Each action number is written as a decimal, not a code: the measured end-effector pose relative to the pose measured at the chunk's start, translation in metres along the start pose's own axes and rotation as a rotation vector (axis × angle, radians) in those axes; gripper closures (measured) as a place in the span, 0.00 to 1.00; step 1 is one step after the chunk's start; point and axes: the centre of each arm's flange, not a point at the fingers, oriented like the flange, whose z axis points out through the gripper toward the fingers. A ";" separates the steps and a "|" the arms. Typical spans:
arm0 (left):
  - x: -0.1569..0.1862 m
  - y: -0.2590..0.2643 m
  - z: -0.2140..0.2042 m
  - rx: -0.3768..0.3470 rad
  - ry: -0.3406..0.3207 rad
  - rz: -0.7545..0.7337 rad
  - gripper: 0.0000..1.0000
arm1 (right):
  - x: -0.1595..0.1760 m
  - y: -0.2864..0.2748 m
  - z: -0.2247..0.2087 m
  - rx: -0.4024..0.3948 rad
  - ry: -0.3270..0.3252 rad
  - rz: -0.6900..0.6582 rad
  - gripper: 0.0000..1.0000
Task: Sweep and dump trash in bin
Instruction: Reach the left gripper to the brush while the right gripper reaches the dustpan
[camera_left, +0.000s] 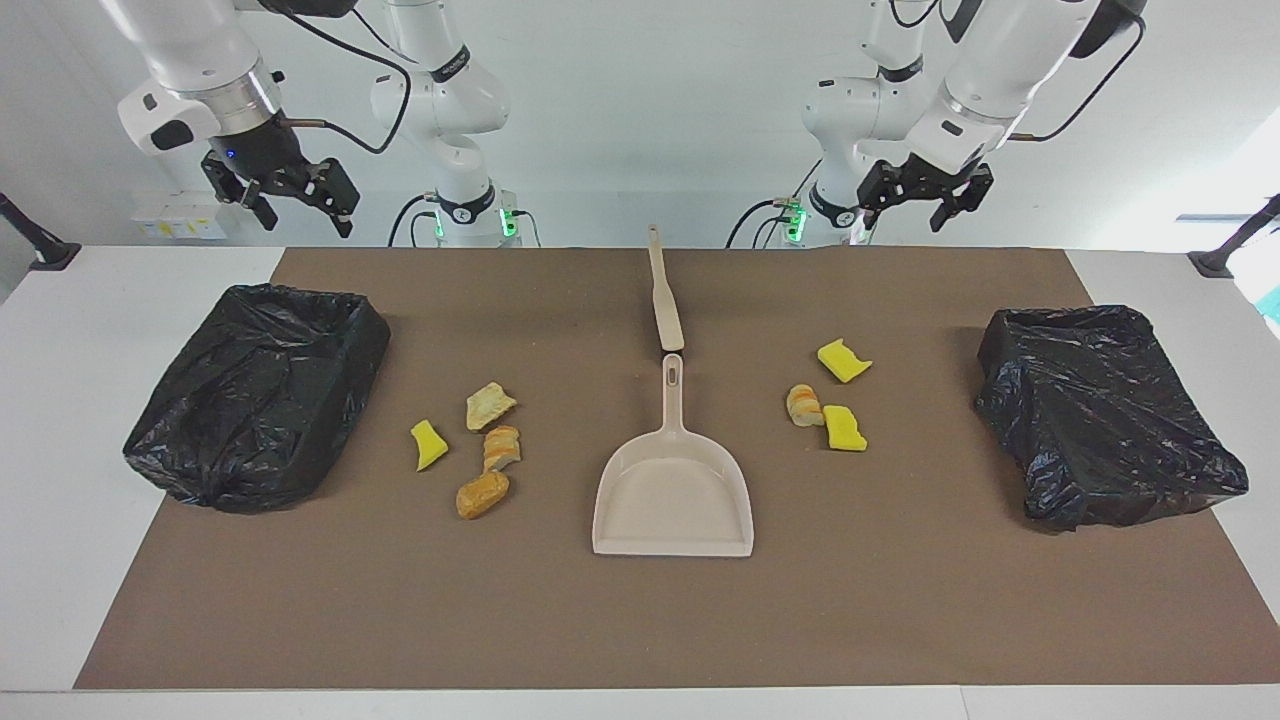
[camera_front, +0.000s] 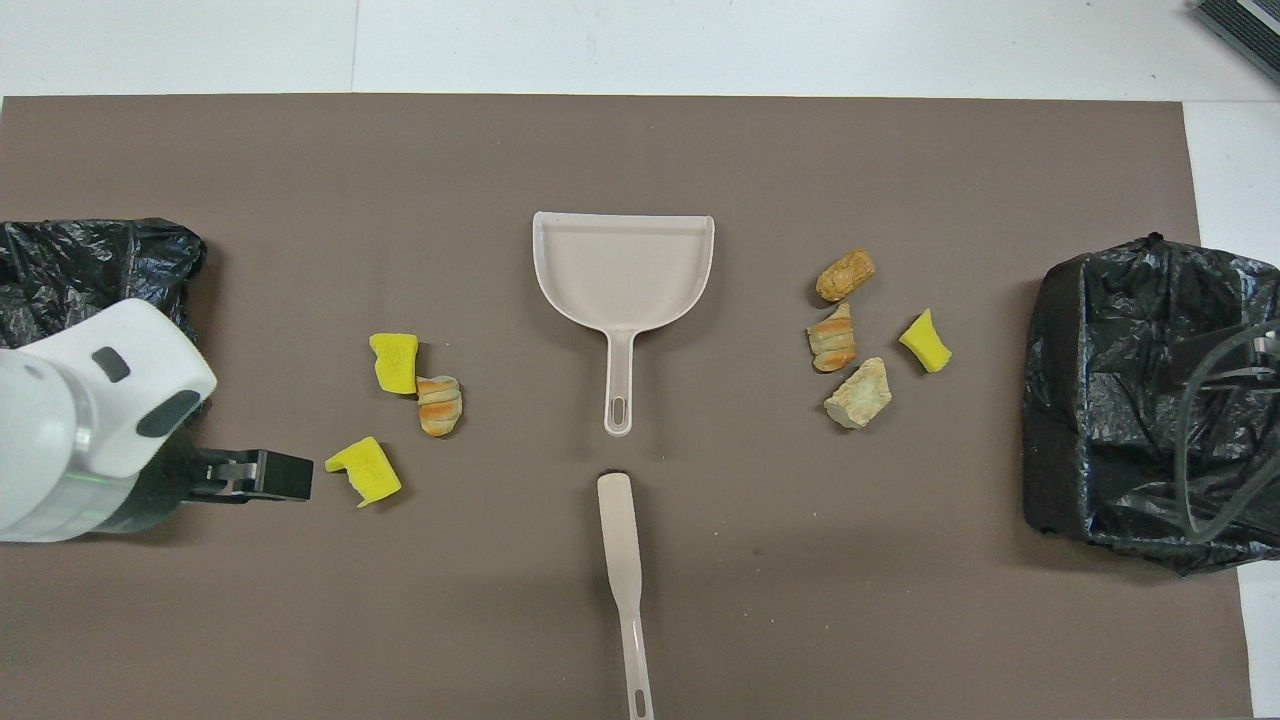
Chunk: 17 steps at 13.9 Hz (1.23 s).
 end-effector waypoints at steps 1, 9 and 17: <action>-0.003 0.016 0.008 0.002 0.010 0.019 0.00 | 0.000 -0.005 0.002 -0.002 -0.012 -0.009 0.00; -0.059 0.167 0.111 0.005 0.054 -0.115 0.00 | 0.038 -0.107 0.066 0.013 -0.061 -0.124 0.00; -0.111 0.277 0.265 0.006 0.046 -0.144 0.00 | 0.068 -0.234 0.151 0.033 -0.006 -0.041 0.00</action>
